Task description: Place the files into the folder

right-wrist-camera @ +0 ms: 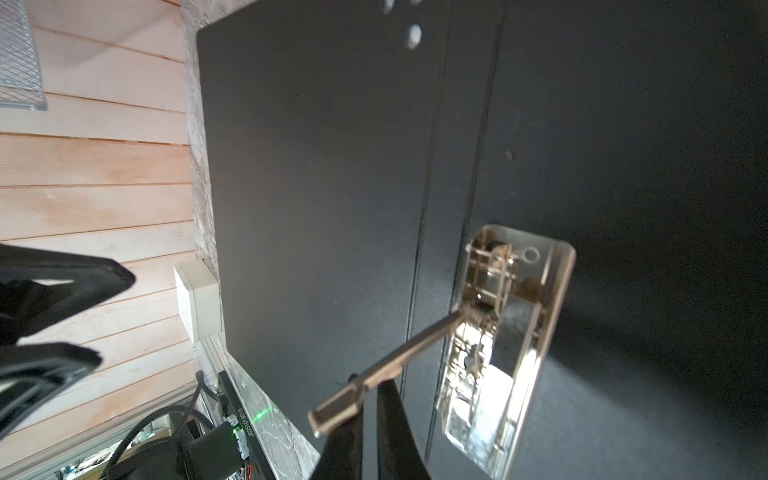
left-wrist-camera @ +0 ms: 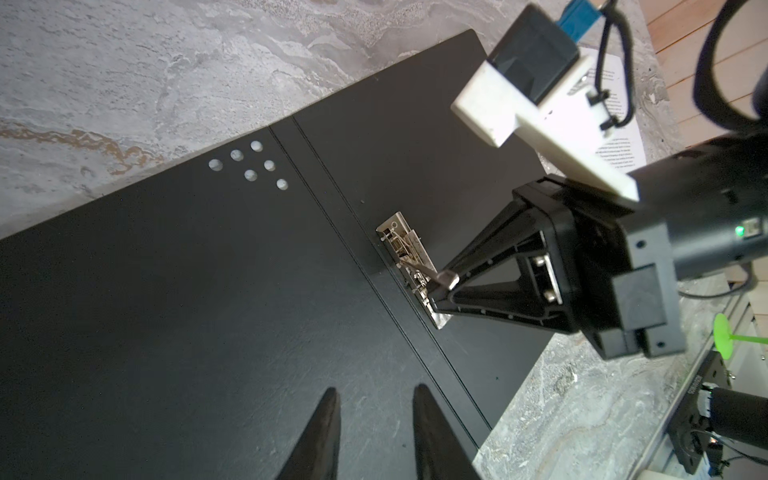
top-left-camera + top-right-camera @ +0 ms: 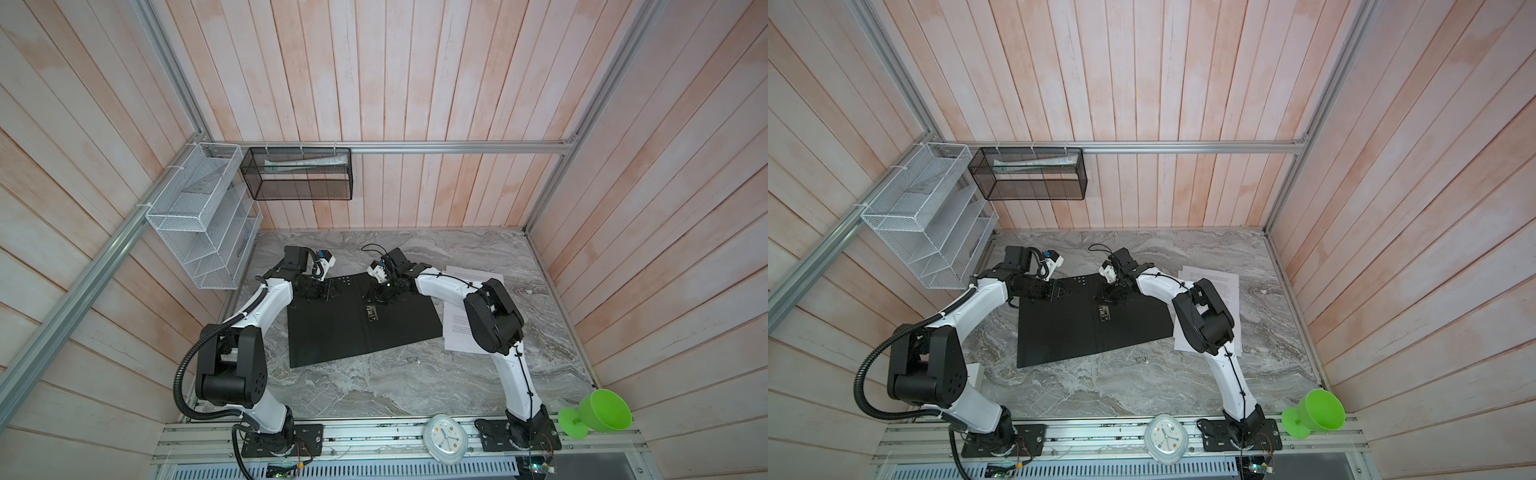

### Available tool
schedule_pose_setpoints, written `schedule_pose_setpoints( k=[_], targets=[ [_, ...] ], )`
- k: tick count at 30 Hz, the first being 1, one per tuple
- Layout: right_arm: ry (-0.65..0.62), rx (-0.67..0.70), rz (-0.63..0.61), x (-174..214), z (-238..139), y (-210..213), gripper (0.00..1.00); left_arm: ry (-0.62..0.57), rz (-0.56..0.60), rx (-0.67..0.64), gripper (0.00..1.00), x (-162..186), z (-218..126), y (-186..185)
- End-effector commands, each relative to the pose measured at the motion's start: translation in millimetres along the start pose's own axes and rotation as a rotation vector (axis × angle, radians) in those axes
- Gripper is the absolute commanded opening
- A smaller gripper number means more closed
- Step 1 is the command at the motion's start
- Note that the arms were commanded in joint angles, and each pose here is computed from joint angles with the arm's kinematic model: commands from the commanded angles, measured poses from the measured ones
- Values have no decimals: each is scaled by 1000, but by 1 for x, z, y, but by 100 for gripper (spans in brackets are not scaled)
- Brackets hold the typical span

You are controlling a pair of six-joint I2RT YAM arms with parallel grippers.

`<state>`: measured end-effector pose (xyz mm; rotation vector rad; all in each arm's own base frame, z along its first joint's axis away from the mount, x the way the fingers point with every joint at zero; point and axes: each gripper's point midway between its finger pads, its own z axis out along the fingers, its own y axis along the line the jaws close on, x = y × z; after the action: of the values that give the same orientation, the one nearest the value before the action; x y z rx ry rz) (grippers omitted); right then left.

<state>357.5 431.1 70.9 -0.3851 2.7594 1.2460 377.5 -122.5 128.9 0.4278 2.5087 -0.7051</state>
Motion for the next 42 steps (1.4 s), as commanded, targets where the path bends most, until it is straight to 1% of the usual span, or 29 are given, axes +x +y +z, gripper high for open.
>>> schedule_pose_setpoints(
  k=[1, 13, 18, 21, 25, 28, 31, 33, 35, 36, 38, 40, 41, 42],
  targets=[
    [15, -2, 0, -7, 6, -6, 10, -26, 7, 12, 33, -3, -7, -5],
    [-3, 9, 12, -50, 13, -24, 10, -19, -2, 11, 33, -1, -7, -4],
    [-2, -17, -13, -65, 13, -13, 10, -25, 3, 7, 33, -2, -10, -5],
    [-42, -13, -45, -78, 1, 2, 12, -34, 13, 3, 33, -5, -13, -6],
    [-155, 98, -54, -101, -44, 8, 23, -59, 50, 11, 36, -17, -21, -12],
    [-260, 246, -43, -110, -95, 3, 28, -85, 90, 38, 43, -32, -30, -21],
    [-340, 365, -28, -101, -150, -6, 31, -100, 146, 90, 51, -47, -37, -40],
    [-381, 411, -4, -86, -184, -14, 35, -94, 174, 125, 54, -52, -38, -54],
    [-426, 471, 62, -65, -222, -33, 40, -91, 210, 159, 56, -55, -36, -72],
    [-442, 488, 93, -53, -237, -43, 44, -88, 225, 172, 57, -55, -35, -80],
    [-473, 517, 183, -21, -268, -69, 55, -78, 257, 205, 58, -53, -29, -99],
    [-488, 516, 264, 12, -290, -93, 56, -66, 264, 240, 58, -50, -24, -112],
    [-521, 505, 296, 27, -306, -99, 57, -55, 260, 259, 58, -47, -20, -118],
    [-535, 513, 334, 42, -314, -111, 58, -47, 258, 274, 58, -46, -17, -122]
  ],
)
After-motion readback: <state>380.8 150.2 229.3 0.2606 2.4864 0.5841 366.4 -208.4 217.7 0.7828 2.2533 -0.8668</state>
